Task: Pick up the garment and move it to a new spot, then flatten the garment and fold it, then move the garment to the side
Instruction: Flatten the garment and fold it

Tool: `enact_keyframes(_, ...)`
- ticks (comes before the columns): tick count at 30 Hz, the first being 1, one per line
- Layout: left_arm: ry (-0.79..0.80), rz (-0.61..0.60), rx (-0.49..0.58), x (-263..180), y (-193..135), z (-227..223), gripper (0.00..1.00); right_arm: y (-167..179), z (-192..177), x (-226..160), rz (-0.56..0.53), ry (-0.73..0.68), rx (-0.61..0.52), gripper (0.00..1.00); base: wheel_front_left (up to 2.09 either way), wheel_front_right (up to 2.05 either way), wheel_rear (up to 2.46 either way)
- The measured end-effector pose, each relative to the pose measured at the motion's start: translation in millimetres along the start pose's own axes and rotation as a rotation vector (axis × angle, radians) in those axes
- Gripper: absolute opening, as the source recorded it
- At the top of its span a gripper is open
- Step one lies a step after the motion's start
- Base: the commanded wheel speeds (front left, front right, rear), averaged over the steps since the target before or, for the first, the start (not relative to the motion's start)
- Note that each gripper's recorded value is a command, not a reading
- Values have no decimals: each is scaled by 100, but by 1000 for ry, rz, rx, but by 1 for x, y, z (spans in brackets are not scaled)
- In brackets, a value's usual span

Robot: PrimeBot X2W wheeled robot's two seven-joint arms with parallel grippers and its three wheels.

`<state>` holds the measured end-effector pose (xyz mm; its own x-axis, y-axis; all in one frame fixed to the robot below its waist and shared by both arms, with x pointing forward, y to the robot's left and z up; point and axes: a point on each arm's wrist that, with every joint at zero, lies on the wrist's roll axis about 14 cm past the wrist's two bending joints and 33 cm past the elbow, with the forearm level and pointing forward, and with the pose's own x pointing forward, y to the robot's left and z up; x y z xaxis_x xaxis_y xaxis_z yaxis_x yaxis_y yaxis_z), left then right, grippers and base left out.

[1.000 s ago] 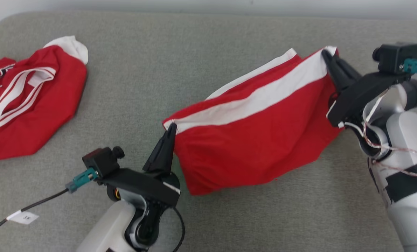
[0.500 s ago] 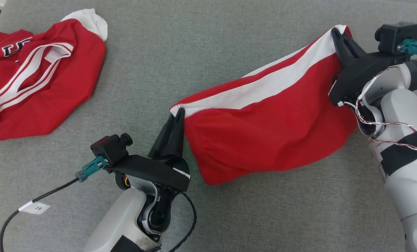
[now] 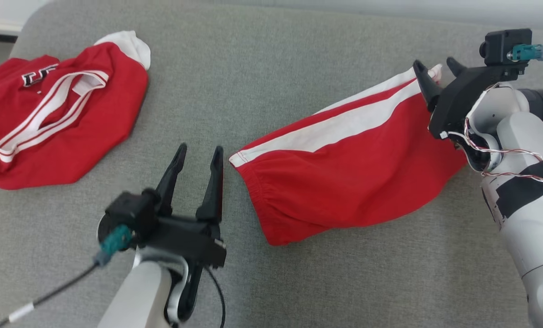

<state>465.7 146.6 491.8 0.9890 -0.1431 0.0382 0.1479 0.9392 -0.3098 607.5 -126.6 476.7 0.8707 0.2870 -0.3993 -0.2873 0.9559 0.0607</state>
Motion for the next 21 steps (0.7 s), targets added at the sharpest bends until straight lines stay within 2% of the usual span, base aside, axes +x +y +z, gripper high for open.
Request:
enact_keyframes(4, -6, -4, 140, -23, -3, 3, 100, -15, -5, -15, -41, 68, 32, 100, 0, 0, 0)
enact_keyframes(10, -1, 21, 256, -59, -3, 2, 100, -29, -20, -32, -87, 167, 97, 100, 0, 0, 0)
enact_keyframes(18, 26, 101, 268, -94, 13, -4, 100, -25, -42, -29, -90, 274, 111, 100, 0, 0, 0)
enact_keyframes(21, 33, 115, 260, -97, 16, -6, 100, -33, -50, -25, -111, 313, 80, 100, 0, 0, 0)
